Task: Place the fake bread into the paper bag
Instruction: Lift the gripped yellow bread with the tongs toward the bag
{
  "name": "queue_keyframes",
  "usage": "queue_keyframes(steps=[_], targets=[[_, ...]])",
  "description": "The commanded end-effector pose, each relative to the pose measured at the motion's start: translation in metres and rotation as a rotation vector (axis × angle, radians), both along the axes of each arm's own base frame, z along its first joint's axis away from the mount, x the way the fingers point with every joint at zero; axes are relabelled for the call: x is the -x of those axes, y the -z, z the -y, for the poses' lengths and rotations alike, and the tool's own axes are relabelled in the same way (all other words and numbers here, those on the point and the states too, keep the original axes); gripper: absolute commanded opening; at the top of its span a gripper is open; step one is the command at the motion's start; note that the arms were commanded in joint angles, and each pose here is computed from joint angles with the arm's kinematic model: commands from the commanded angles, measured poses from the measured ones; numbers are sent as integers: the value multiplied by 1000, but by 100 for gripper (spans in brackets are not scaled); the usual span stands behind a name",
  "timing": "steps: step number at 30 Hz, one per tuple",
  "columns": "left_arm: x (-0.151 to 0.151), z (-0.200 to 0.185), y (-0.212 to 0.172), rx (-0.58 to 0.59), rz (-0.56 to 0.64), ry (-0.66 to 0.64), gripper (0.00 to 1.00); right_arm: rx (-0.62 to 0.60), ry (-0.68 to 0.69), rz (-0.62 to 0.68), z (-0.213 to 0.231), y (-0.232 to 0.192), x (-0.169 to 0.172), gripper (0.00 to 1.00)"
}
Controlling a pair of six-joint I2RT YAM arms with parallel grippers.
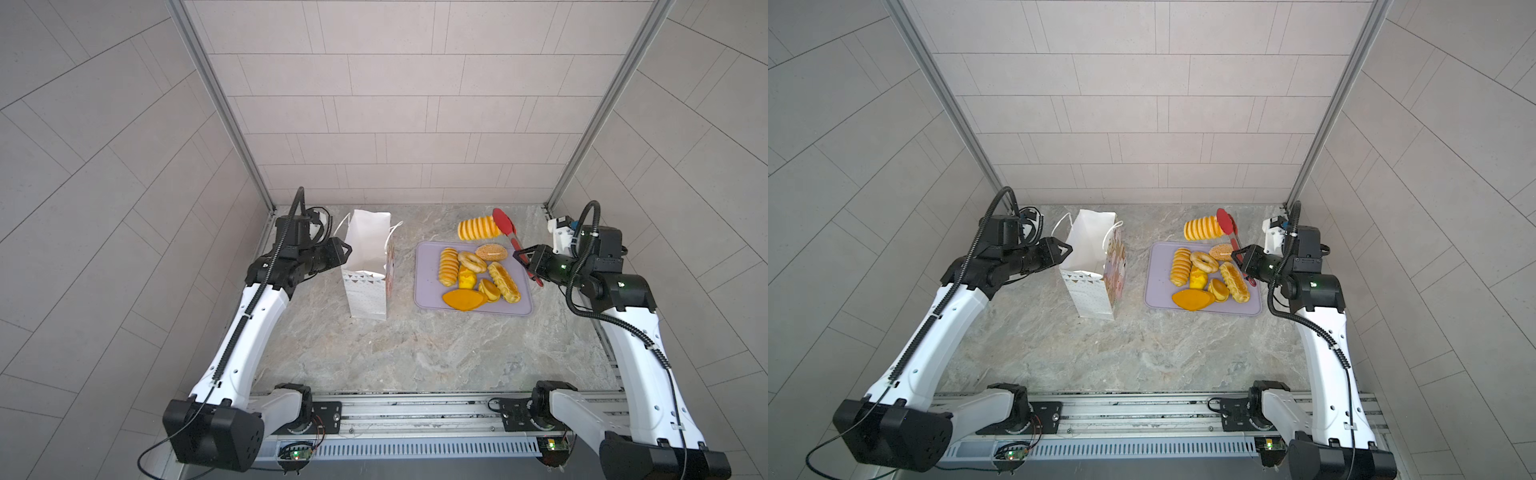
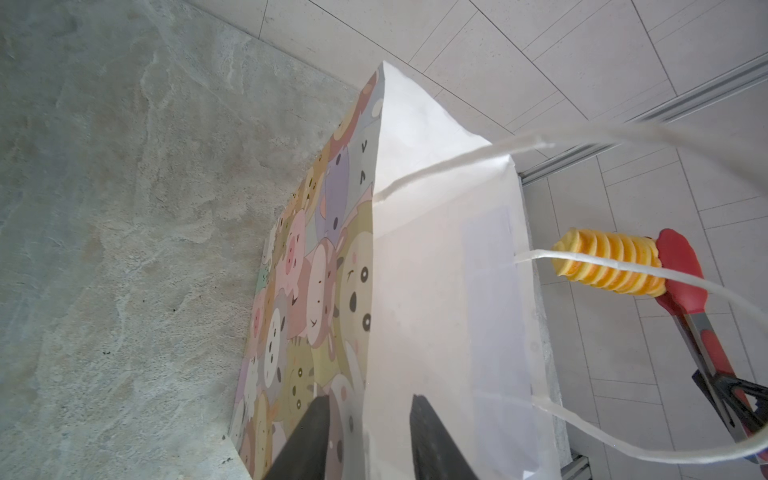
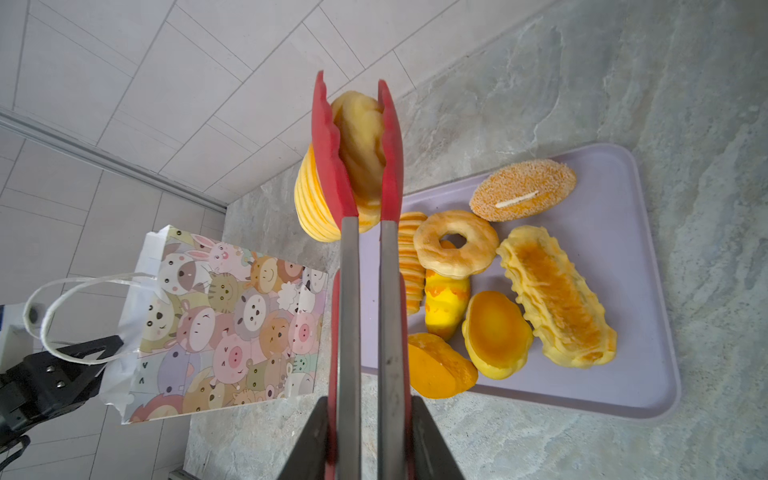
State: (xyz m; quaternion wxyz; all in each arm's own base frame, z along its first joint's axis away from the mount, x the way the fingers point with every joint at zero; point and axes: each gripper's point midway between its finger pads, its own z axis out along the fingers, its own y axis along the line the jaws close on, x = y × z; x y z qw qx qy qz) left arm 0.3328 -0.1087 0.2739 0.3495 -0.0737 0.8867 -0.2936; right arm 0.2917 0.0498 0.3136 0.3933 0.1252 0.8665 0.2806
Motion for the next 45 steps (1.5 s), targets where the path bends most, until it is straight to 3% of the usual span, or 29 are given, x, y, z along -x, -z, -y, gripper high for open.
queue_keyframes(steps=[1, 19, 28, 38, 45], targets=[[-1, 3, 0, 9, 12, 10, 35, 4, -38, 84, -13, -33, 0, 28], [1, 1, 4, 10, 6, -4, 9, 2, -209, 305, -88, -128, -12, 29], [2, 1, 6, 10, 2, -6, 5, 10, -309, 355, -137, -148, -17, 29], [2, 1, 6, 17, 5, -10, 4, 196, -438, 344, -198, -136, -14, 28], [3, 1, 6, 17, 7, -9, 3, 357, -457, 328, -214, -122, -13, 28]])
